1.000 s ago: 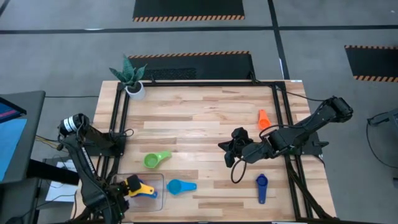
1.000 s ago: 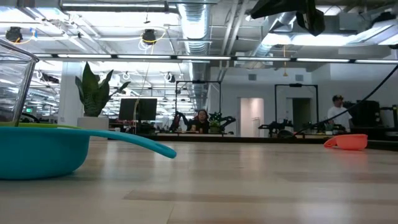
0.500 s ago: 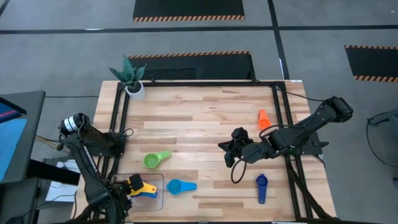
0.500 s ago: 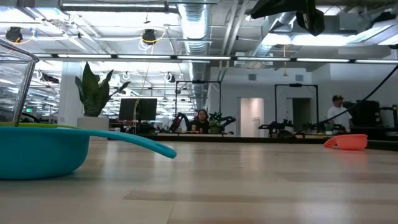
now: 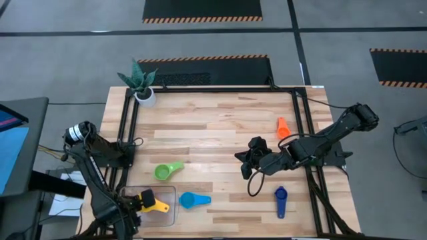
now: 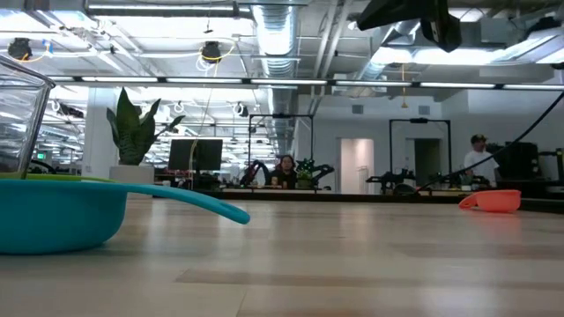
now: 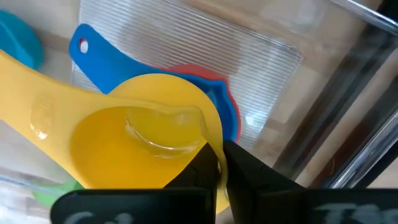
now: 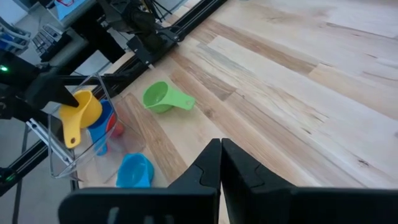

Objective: Nest measuring cups in basket
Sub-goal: Stack the yellow measuring cup on top of the blue measuring cup in the transparent bin, then move the orange measuring cup to the top center of the table

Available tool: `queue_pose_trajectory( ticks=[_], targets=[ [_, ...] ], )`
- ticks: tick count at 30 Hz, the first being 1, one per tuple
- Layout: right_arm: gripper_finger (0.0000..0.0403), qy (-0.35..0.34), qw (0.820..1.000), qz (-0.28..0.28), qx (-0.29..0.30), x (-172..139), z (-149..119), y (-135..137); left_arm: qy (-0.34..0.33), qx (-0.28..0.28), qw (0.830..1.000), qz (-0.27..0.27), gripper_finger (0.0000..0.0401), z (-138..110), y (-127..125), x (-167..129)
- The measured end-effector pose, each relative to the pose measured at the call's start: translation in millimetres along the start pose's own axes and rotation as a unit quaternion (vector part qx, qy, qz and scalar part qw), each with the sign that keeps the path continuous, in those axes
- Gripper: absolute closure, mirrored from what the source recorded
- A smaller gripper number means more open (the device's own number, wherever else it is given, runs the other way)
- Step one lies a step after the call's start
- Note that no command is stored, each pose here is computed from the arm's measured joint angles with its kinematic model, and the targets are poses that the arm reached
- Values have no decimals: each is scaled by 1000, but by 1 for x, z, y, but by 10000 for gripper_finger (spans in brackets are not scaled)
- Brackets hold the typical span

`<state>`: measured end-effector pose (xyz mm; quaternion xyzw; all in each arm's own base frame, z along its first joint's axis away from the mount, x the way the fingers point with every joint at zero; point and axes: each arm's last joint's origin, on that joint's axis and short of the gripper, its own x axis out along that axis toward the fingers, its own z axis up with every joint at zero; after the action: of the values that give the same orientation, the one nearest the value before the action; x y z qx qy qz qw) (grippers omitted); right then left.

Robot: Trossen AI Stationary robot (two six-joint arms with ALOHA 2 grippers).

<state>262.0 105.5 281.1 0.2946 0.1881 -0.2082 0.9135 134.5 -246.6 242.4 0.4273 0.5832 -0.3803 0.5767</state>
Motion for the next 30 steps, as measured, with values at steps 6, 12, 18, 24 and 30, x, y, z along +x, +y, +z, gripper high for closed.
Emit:
queue_pose_trajectory(
  ticks=[6, 12, 18, 24, 30],
  targets=[
    [375, 0, 1000, 0, 0, 0, 0, 0, 4, -13, 1000, 5, 390, -1, 0, 0],
    [375, 0, 1000, 0, 0, 0, 0, 0, 5, -50, 999, 5, 366, -1, 0, 0],
    [375, 0, 1000, 0, 0, 0, 0, 0, 11, -72, 997, 5, 329, -2, 0, 0],
    [376, 0, 1000, 0, 0, 0, 0, 0, 47, -76, 996, 3, 304, -9, -1, 0],
    [376, 0, 1000, 0, 0, 0, 0, 0, 105, -161, 981, 9, 298, -20, -2, -2]
  ],
)
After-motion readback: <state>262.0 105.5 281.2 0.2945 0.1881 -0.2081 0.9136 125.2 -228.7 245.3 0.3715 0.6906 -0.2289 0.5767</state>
